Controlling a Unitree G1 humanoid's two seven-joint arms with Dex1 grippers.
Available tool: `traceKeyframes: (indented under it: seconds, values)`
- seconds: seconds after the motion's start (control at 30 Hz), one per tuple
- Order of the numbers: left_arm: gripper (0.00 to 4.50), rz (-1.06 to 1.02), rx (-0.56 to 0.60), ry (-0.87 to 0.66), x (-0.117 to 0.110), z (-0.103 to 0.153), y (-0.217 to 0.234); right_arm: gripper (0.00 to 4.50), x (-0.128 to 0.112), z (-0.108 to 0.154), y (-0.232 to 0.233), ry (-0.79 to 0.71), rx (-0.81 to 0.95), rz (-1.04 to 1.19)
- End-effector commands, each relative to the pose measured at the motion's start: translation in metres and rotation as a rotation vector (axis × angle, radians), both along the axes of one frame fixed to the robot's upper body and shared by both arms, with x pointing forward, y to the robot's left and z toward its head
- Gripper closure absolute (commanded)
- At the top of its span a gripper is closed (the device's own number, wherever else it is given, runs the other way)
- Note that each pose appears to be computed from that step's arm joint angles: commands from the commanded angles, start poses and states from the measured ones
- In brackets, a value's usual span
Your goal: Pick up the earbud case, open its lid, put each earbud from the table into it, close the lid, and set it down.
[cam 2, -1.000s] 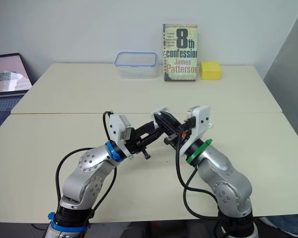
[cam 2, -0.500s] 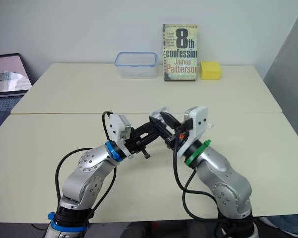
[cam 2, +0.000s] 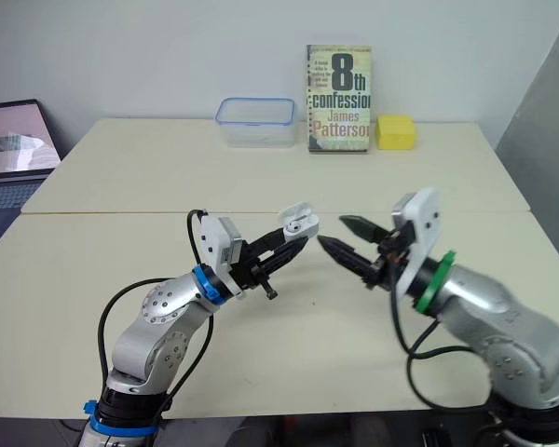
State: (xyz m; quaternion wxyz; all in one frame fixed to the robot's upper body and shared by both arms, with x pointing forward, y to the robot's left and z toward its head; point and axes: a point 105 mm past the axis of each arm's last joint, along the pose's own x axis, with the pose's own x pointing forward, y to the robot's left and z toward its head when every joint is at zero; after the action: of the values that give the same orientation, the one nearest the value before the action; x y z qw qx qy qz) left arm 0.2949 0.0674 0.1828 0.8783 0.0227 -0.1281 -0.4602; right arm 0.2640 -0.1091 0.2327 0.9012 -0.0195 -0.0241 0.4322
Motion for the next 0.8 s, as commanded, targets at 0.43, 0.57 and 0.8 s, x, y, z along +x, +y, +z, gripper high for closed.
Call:
traceKeyframes:
  seconds: [0.43,0.57,0.8]
  values:
    - [3.70,-0.008,0.009,-0.066,-0.002,0.005,0.001,0.00,0.089,-0.064,-0.079,0.005,-0.224,-0.635]
    - [3.70,-0.004,0.013,-0.069,0.000,0.006,0.003,0.00,0.109,-0.074,-0.070,0.017,-0.206,-0.722]
    - [3.70,0.000,0.021,-0.075,0.001,0.006,0.005,0.00,0.139,-0.094,-0.063,0.077,-0.162,-0.853]
